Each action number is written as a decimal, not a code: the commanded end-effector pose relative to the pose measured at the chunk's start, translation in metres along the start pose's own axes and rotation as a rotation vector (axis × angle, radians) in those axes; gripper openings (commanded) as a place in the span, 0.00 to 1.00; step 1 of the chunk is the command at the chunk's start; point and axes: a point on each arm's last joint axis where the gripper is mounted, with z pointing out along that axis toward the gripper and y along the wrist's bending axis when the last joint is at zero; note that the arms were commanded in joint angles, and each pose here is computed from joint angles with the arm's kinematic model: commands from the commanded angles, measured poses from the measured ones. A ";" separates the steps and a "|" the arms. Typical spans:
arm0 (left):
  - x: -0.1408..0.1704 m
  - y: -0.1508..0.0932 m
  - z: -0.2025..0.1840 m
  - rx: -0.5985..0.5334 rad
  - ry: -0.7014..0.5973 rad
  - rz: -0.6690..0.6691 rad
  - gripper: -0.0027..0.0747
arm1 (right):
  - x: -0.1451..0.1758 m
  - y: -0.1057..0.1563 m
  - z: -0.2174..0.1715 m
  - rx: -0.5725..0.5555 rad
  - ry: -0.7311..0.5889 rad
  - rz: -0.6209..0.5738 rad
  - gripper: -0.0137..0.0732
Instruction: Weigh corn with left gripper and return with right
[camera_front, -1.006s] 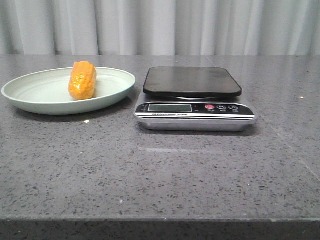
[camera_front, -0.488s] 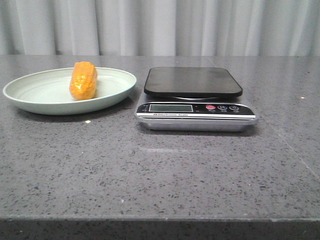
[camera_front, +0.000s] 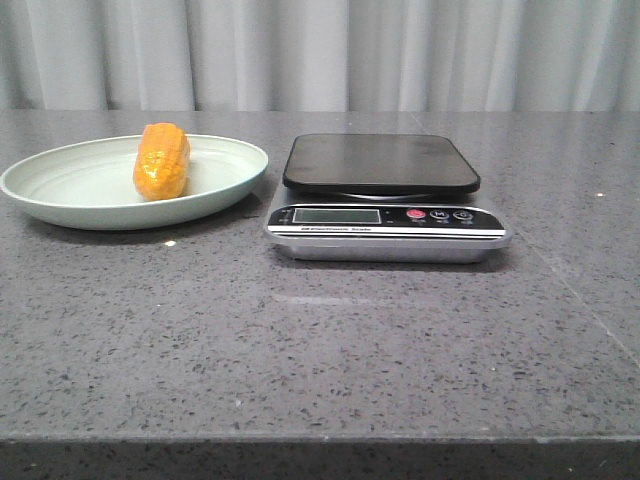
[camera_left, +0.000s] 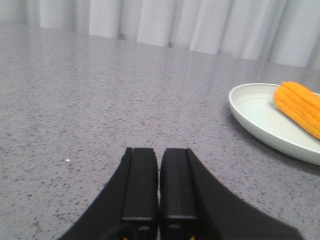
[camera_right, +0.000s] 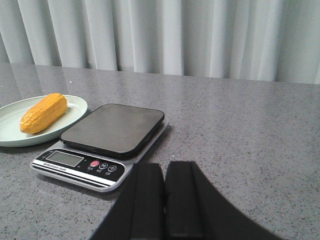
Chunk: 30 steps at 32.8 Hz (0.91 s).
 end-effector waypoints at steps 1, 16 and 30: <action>-0.007 -0.004 -0.002 0.065 -0.110 0.028 0.20 | -0.014 0.001 -0.004 -0.003 -0.103 -0.024 0.31; -0.017 -0.007 -0.004 0.095 -0.224 0.070 0.20 | -0.014 0.001 -0.004 -0.003 -0.103 -0.024 0.31; -0.017 -0.007 -0.004 0.096 -0.223 0.058 0.20 | -0.014 0.001 -0.004 -0.003 -0.103 -0.024 0.31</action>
